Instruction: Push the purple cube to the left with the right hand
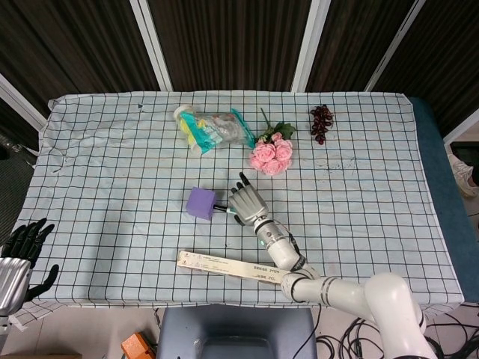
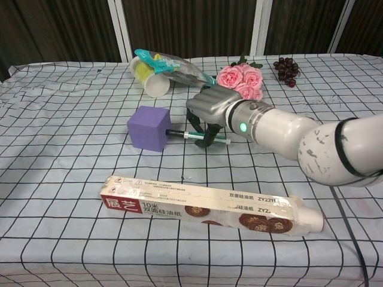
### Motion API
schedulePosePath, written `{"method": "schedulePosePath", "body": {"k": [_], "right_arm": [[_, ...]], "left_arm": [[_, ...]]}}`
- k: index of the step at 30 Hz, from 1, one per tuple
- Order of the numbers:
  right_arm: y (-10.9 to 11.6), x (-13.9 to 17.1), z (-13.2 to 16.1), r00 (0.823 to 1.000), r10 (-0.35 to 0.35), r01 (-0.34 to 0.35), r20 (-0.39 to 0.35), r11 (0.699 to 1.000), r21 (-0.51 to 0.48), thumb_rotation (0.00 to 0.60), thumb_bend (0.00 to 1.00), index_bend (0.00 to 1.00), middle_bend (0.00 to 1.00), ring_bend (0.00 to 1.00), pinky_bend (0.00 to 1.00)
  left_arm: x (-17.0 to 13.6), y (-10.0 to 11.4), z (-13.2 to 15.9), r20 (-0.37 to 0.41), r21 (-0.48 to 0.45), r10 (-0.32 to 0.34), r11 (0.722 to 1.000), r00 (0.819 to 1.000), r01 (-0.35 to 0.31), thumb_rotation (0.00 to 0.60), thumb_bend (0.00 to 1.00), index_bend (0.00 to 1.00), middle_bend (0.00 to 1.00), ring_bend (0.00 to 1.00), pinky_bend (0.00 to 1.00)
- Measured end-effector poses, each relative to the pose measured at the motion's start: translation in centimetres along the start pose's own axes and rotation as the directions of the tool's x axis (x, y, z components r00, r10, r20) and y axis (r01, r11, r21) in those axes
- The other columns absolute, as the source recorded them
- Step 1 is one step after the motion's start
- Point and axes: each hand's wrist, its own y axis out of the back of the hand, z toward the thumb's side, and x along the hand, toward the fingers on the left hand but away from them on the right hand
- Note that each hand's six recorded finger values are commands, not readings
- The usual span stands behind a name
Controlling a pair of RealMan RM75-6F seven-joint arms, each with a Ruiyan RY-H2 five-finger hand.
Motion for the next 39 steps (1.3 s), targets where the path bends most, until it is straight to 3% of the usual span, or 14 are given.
{"method": "schedulePosePath", "body": {"k": [6, 12, 17, 24, 27, 29, 31, 32, 35, 39], "right_arm": [[-0.4, 2.1, -1.6, 1.000, -0.016, 0.016, -0.007, 1.000, 0.026, 0.600, 0.54, 0.70, 0.45, 0.28, 0.17], [-2.1, 8.0, -8.4, 0.998, -0.040, 0.035, 0.041, 0.991, 0.132, 0.600, 0.54, 0.68, 0.45, 0.27, 0.17], [-4.2, 12.9, -13.6, 0.994, -0.021, 0.008, 0.107, 0.992, 0.127, 0.600, 0.54, 0.65, 0.45, 0.26, 0.15], [-7.0, 14.2, -15.8, 0.990, 0.052, -0.069, 0.132, 0.990, 0.125, 0.600, 0.54, 0.60, 0.40, 0.24, 0.11], [-8.3, 14.0, -15.5, 0.988, 0.092, -0.108, 0.126, 0.986, 0.130, 0.600, 0.54, 0.49, 0.36, 0.21, 0.07], [-8.9, 14.0, -15.5, 0.985, 0.115, -0.131, 0.128, 0.984, 0.121, 0.600, 0.54, 0.31, 0.29, 0.15, 0.02], [-9.2, 14.3, -15.6, 0.980, 0.140, -0.155, 0.141, 0.982, 0.104, 0.600, 0.53, 0.08, 0.16, 0.04, 0.00], [-9.3, 14.5, -15.7, 0.978, 0.150, -0.164, 0.148, 0.982, 0.094, 0.600, 0.54, 0.03, 0.12, 0.01, 0.00], [-8.7, 15.5, -15.5, 0.973, 0.161, -0.172, 0.164, 0.984, 0.052, 0.600, 0.53, 0.00, 0.05, 0.00, 0.00], [-6.5, 18.3, -15.3, 0.973, 0.126, -0.123, 0.192, 0.992, -0.029, 0.600, 0.48, 0.00, 0.00, 0.00, 0.00]], "left_arm": [[-0.3, 0.2, -0.1, -0.004, -0.005, 0.010, 1.000, 1.000, -0.010, 0.600, 0.42, 0.00, 0.00, 0.00, 0.07], [-0.3, 0.1, 0.1, -0.004, 0.001, 0.010, 1.000, 1.000, -0.010, 0.600, 0.42, 0.00, 0.00, 0.00, 0.07], [0.0, -0.4, 0.5, 0.002, 0.013, -0.005, 1.000, 1.000, 0.005, 0.600, 0.42, 0.00, 0.00, 0.00, 0.07], [0.5, -0.9, 0.7, 0.003, 0.019, -0.027, 0.999, 1.000, 0.027, 0.600, 0.42, 0.00, 0.00, 0.00, 0.07], [0.7, -1.0, 0.7, -0.002, 0.018, -0.034, 0.999, 0.999, 0.034, 0.600, 0.42, 0.00, 0.00, 0.00, 0.07], [0.8, -1.0, 0.6, -0.003, 0.017, -0.036, 0.999, 0.999, 0.036, 0.600, 0.42, 0.00, 0.00, 0.00, 0.07], [0.9, -1.0, 0.6, -0.005, 0.015, -0.037, 0.999, 0.999, 0.037, 0.600, 0.42, 0.00, 0.00, 0.00, 0.07], [0.9, -1.0, 0.5, -0.005, 0.015, -0.037, 0.999, 0.999, 0.037, 0.600, 0.42, 0.00, 0.00, 0.00, 0.07], [0.8, -1.0, 0.5, -0.003, 0.015, -0.038, 0.999, 0.999, 0.038, 0.600, 0.42, 0.00, 0.00, 0.00, 0.07], [0.7, -0.9, 0.5, -0.002, 0.014, -0.033, 0.999, 0.999, 0.033, 0.600, 0.42, 0.00, 0.00, 0.00, 0.07]]}}
